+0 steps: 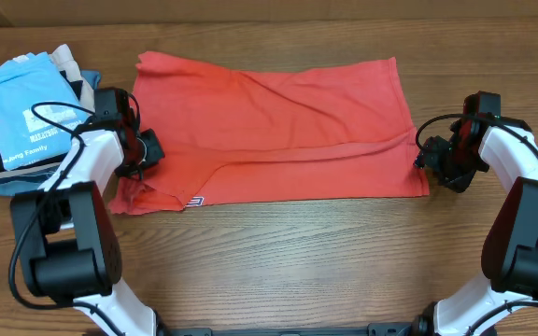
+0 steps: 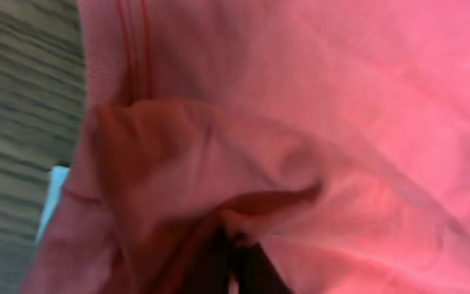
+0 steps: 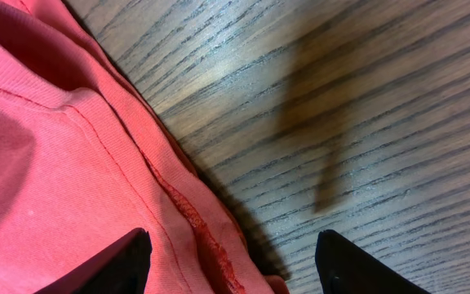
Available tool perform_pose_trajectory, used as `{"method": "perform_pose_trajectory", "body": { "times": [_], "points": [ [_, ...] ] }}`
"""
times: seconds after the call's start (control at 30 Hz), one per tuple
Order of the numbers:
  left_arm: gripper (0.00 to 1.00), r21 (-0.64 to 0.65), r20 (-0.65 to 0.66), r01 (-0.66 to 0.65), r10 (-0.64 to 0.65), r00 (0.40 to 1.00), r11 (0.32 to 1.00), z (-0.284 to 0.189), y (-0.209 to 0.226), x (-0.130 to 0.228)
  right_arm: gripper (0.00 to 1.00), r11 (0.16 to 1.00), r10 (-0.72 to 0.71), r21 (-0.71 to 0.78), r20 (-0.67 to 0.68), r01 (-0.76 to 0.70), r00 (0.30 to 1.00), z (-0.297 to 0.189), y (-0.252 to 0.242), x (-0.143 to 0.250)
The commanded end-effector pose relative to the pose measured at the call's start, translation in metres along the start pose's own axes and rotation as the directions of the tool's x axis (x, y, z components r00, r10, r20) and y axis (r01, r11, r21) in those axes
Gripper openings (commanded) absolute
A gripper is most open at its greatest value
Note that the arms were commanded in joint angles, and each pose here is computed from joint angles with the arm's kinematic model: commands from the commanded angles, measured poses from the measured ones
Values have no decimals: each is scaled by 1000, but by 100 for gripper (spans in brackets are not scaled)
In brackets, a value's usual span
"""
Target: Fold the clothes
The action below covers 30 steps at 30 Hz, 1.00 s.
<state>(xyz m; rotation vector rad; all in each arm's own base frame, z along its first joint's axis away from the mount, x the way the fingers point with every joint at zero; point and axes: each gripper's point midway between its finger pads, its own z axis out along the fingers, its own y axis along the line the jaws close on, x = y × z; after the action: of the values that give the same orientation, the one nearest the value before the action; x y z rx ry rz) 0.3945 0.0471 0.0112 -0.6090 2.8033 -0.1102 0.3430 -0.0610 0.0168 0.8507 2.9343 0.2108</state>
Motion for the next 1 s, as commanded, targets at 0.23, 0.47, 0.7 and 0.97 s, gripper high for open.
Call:
{"method": "perform_pose_trajectory", "body": {
  "times": [0.23,0.47,0.7,0.97],
  "points": [
    [4,57,134,-42,34,990,997,-37,-23,-49,68,1000,3,3,15,-3,1000,-3,0,-5],
    [4,23,156,-38,34,987,999,-42,-19,-57,68,1000,2,3,16,-2,1000,-3,0,-5],
    [34,-23,45,-31,32,998,999,-38,-7,-29,68,1000,4,7,5,-4,1000,-3,-1,-2],
    [40,-98,-225,-30,7,974,995,-45,13,37,69,999,33,0,-69,-33,997,-5,-7,13]
  ]
}}
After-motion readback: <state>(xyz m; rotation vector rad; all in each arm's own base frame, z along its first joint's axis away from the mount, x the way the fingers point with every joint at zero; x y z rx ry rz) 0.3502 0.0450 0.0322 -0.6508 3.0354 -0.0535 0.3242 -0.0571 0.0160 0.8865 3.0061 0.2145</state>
